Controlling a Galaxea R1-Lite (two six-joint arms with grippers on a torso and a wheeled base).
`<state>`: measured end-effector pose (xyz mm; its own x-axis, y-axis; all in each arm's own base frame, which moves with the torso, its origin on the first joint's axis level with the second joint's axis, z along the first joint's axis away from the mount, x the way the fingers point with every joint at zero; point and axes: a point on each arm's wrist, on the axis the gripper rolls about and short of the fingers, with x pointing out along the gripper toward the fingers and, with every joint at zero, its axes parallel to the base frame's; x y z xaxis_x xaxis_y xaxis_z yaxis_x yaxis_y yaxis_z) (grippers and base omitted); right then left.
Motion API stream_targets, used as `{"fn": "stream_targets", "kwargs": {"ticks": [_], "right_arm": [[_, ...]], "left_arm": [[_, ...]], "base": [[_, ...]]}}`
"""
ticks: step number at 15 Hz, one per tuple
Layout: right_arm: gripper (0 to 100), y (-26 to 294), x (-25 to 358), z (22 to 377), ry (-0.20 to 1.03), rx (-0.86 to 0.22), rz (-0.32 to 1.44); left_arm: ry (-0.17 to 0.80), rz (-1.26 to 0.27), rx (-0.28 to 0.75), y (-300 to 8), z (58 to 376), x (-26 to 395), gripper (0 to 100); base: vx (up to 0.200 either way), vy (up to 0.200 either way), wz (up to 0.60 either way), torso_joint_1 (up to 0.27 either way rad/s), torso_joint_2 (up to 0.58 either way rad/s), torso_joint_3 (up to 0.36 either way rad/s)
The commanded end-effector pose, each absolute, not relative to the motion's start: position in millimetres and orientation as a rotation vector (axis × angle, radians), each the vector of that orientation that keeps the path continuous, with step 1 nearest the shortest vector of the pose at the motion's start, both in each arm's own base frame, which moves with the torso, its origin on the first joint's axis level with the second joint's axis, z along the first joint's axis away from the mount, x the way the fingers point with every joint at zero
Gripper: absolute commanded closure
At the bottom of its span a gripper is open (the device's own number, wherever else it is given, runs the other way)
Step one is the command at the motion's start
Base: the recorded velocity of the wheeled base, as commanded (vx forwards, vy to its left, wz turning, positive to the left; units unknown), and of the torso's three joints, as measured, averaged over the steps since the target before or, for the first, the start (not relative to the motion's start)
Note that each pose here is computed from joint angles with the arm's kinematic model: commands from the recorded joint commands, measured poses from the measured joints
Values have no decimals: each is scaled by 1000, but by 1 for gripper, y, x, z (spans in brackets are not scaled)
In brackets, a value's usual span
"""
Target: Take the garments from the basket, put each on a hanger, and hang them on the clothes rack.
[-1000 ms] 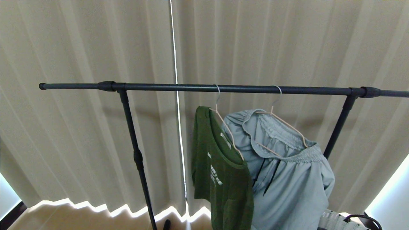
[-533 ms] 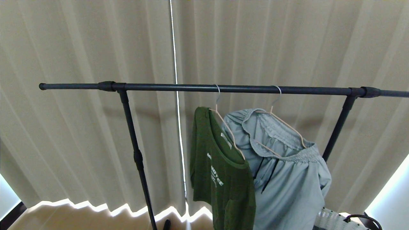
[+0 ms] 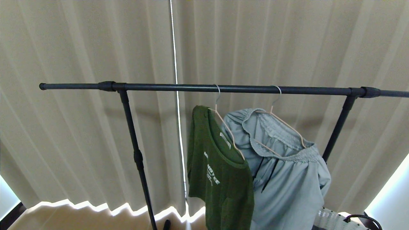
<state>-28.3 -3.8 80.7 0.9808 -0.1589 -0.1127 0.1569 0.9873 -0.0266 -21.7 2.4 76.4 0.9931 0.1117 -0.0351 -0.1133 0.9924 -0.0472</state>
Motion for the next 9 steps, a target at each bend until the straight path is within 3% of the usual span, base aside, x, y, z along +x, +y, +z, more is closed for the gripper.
{"fn": "stream_targets", "kwargs": {"ticks": [1,9], "right_arm": [[0,-4,-29,78,99,-25,-165],[0,-3,-28,77,81,-28,-154]], "left_arm": [[15,148,-43,3,75,-23,0],[5,238,-72,5,75,-24,0]], "base": [[0,0,0,0,0,0],[0,0,0,0,0,0]]}}
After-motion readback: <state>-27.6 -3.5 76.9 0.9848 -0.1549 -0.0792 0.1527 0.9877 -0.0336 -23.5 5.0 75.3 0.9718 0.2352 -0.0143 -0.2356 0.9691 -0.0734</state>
